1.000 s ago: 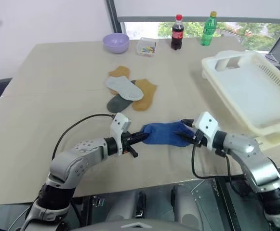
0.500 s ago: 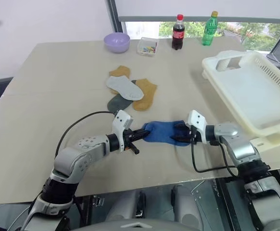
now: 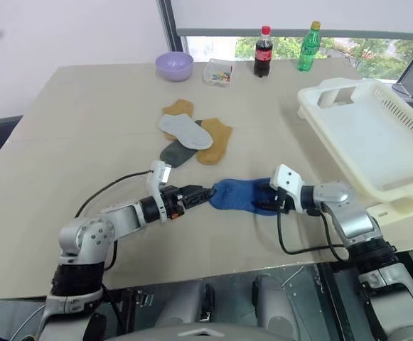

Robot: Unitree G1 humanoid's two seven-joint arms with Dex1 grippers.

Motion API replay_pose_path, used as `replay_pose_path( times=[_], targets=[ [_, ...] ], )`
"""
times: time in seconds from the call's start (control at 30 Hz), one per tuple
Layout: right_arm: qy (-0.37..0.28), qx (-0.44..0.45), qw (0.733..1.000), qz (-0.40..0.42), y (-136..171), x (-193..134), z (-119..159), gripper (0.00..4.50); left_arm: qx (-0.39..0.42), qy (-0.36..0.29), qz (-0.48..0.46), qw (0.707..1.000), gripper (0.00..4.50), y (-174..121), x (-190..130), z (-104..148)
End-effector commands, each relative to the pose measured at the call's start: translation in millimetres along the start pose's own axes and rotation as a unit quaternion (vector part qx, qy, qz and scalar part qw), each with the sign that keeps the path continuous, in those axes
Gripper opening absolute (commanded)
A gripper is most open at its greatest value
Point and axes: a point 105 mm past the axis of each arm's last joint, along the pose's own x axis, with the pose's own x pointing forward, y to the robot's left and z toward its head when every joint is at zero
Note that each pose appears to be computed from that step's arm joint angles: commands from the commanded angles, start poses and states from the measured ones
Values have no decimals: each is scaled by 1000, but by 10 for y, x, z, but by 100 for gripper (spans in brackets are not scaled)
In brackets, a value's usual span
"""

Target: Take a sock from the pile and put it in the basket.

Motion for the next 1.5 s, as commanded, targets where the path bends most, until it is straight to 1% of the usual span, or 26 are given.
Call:
replay_pose_path(
  times=[0.03, 0.1, 0.13, 0.23, 0.3, 0.4, 0.43, 0.63, 0.7, 0.87, 1.0, 1.17, 1.3, 1.4, 1.43, 1.5],
  targets=[
    [32, 19, 999, 6, 95, 51, -183, 234, -61, 88, -23, 994, 402, -36, 157, -354],
    [33, 18, 999, 5, 100, 52, -186, 234, -72, 100, -40, 992, 402, -89, 197, -379],
    [35, 16, 999, 3, 100, 46, -195, 234, -93, 101, -71, 988, 402, -188, 231, -357],
    [37, 13, 999, -5, 87, 28, -199, 234, -151, 89, -173, 969, 402, -492, 260, -184],
    [35, 9, 999, -13, 65, 23, -185, 234, -168, 90, -200, 961, 402, -566, 245, -126],
    [26, 4, 999, -29, 21, 30, -143, 234, -196, 79, -234, 949, 402, -644, 224, -22],
    [24, 4, 999, -31, 15, 31, -135, 234, -198, 70, -236, 949, 402, -645, 228, 11],
    [28, 4, 999, -36, 39, 0, -160, 234, -234, -1, -263, 936, 402, -633, 186, 280],
    [28, 4, 999, -37, 48, -3, -167, 234, -236, -2, -268, 934, 402, -652, 176, 290],
    [25, -2, 998, -49, 29, -45, -109, 234, -240, 19, -278, 930, 402, -773, 251, 168],
    [25, -7, 998, -53, 29, -99, -55, 234, -242, 21, -283, 928, 402, -829, 313, 157],
    [25, -45, 995, -82, 29, -247, 153, 234, -248, 12, -287, 925, 402, -874, 456, 205],
    [38, -63, 993, -95, 84, -378, 224, 234, -247, 12, -294, 923, 402, -914, 495, 207],
    [51, -82, 989, -113, 92, -505, 255, 313, -238, 8, -304, 923, 406, -966, 522, 226],
    [53, -80, 988, -121, 95, -552, 263, 348, -239, 7, -308, 921, 406, -987, 539, 236],
    [56, -74, 986, -140, 102, -657, 273, 446, -242, 9, -314, 918, 406, -1024, 581, 242]
  ],
)
